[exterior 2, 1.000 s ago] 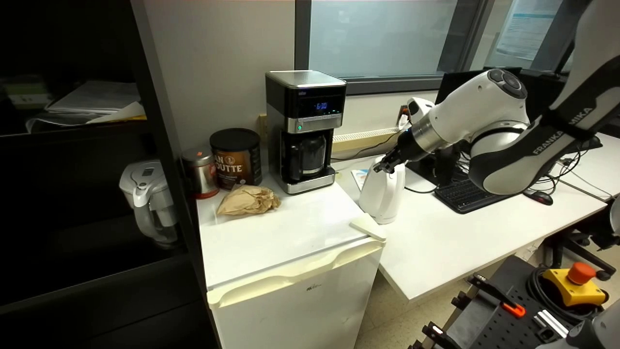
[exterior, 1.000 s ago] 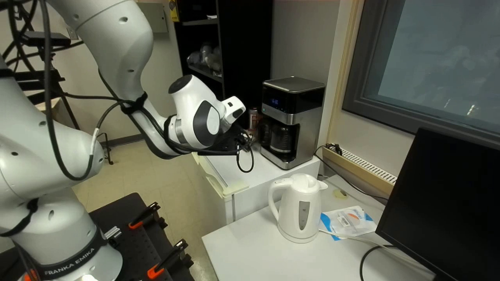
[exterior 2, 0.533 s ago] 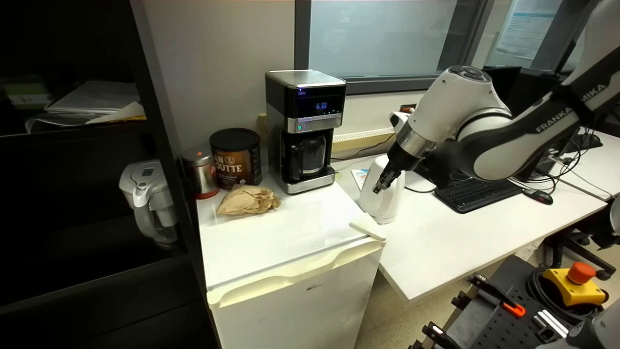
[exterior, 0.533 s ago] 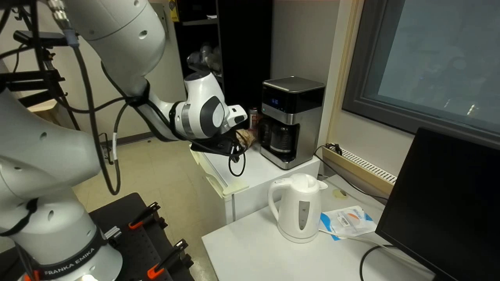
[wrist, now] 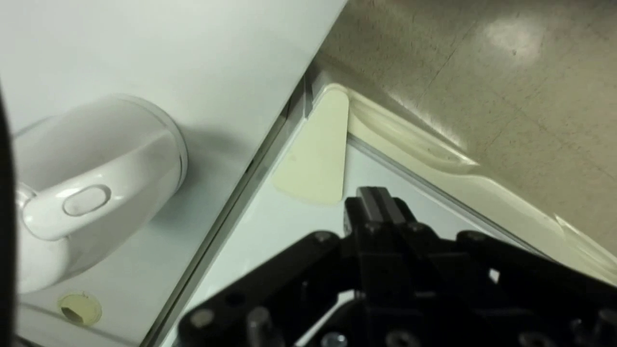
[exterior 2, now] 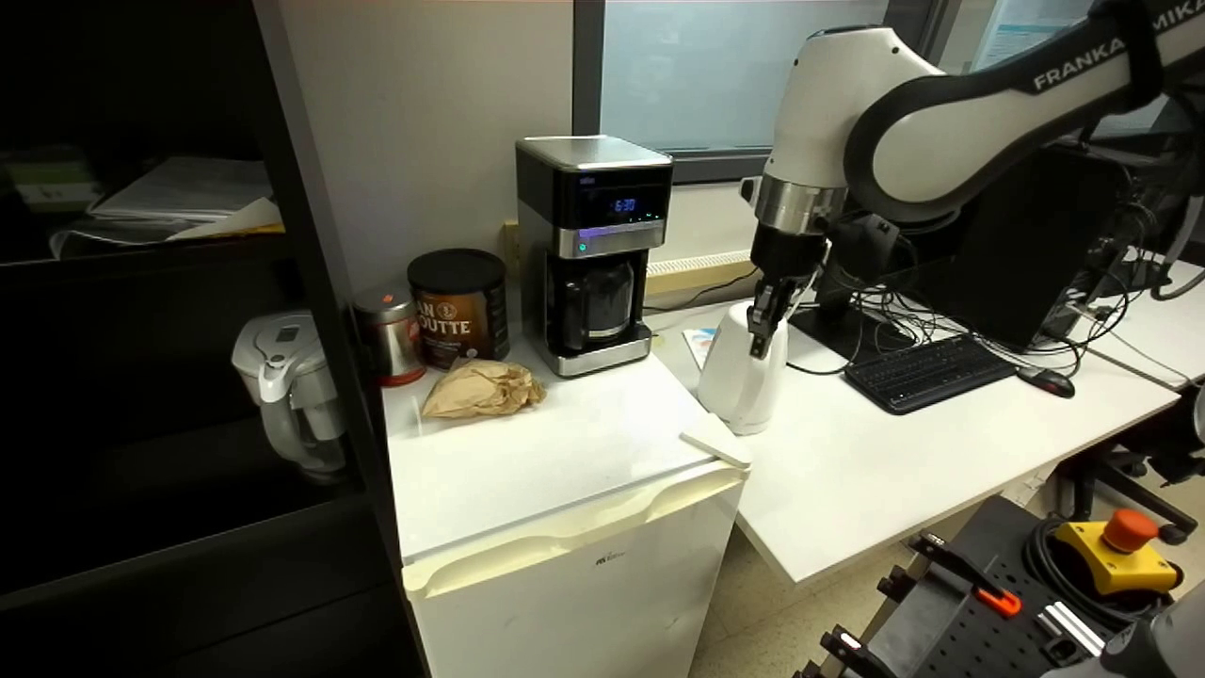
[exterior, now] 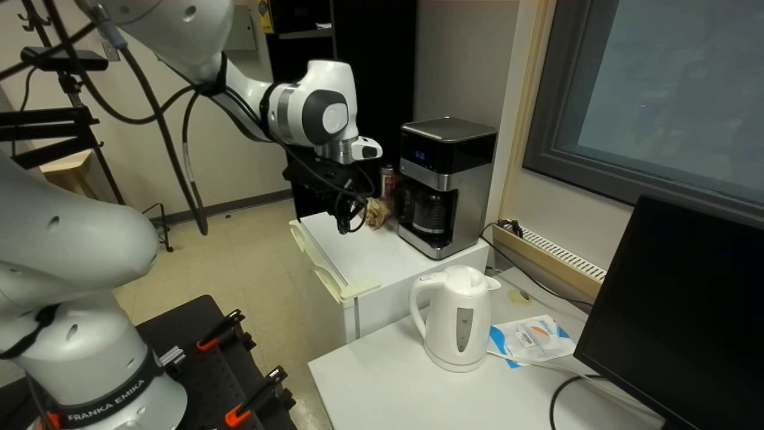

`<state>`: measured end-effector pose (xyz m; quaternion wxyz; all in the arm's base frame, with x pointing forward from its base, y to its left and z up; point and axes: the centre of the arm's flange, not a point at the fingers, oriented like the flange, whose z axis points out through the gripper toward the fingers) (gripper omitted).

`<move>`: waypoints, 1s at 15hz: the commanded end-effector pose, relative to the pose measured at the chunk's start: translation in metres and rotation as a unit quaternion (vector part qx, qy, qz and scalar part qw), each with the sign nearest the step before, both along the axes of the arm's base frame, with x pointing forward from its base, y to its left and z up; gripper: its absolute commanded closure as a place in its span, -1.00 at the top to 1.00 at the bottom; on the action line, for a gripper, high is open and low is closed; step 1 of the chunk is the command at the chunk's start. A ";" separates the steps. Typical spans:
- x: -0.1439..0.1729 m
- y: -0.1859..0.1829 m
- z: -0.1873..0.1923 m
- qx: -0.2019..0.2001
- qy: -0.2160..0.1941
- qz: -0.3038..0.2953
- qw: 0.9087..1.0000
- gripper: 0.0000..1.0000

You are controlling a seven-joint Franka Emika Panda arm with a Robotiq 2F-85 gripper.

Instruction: Press a button on the coffeemaker.

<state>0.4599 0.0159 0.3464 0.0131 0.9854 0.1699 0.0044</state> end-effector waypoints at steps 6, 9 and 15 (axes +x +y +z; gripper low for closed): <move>-0.023 -0.026 0.028 -0.081 0.178 -0.021 0.980 -0.99; -0.032 -0.032 0.031 -0.099 0.215 -0.024 0.971 -0.99; -0.040 -0.035 0.025 -0.101 0.242 -0.018 0.965 -0.46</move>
